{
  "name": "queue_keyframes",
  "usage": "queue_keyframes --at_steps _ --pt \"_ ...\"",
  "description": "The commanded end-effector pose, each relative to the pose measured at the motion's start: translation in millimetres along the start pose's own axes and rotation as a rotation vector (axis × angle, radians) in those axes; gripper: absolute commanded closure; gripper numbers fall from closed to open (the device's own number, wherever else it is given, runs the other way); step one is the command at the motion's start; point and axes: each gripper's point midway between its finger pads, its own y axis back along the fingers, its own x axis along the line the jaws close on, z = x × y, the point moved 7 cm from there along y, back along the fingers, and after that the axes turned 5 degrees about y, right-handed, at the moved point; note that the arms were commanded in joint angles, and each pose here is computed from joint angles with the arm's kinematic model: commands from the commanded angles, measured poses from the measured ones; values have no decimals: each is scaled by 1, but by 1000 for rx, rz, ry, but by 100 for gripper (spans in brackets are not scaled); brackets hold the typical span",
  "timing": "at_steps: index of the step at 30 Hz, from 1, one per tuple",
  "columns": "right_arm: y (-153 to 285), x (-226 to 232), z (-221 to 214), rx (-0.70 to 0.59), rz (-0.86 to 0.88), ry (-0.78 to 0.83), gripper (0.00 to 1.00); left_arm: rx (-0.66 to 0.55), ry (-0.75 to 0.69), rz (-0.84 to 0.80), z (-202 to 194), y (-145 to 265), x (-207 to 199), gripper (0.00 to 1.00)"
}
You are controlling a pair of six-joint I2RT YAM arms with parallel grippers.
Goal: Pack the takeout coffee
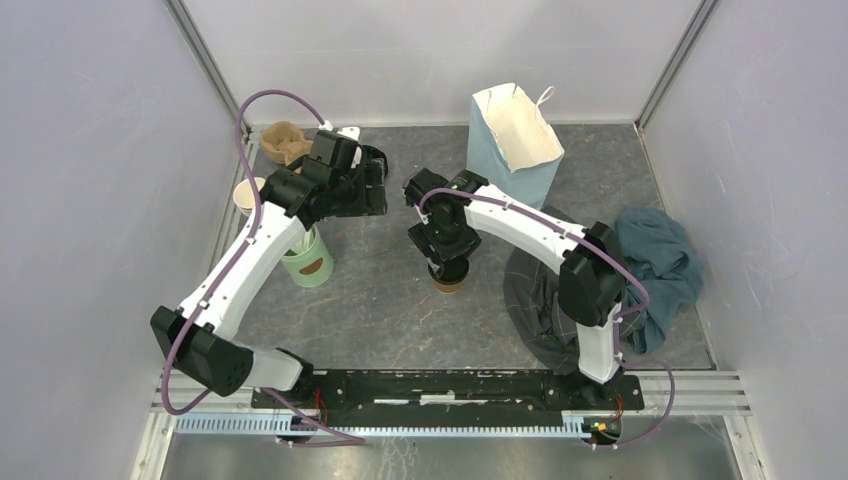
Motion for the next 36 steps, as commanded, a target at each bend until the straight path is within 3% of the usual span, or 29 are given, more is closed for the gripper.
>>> queue_keyframes --at_steps 1,17,23,27,29,33,36 --pt "-5 0 4 -12 -10 8 30 -43 -39 -5 12 7 -2 9" --pt "26 0 12 -97 16 6 11 -46 -16 -5 15 13 -3 7" --pt "51 -9 0 -175 53 -13 11 -29 72 -36 13 24 3 6" --pt "64 -18 -20 -294 179 -45 12 39 114 -181 3 26 -9 7" --pt "62 -27 -34 -350 246 -70 14 104 140 -306 -6 22 -22 10" --pt "44 -39 -48 -478 410 -125 19 318 235 -541 -38 -2 -52 27" --pt "36 -42 -45 -543 468 -151 20 430 279 -543 -66 -22 -60 43"
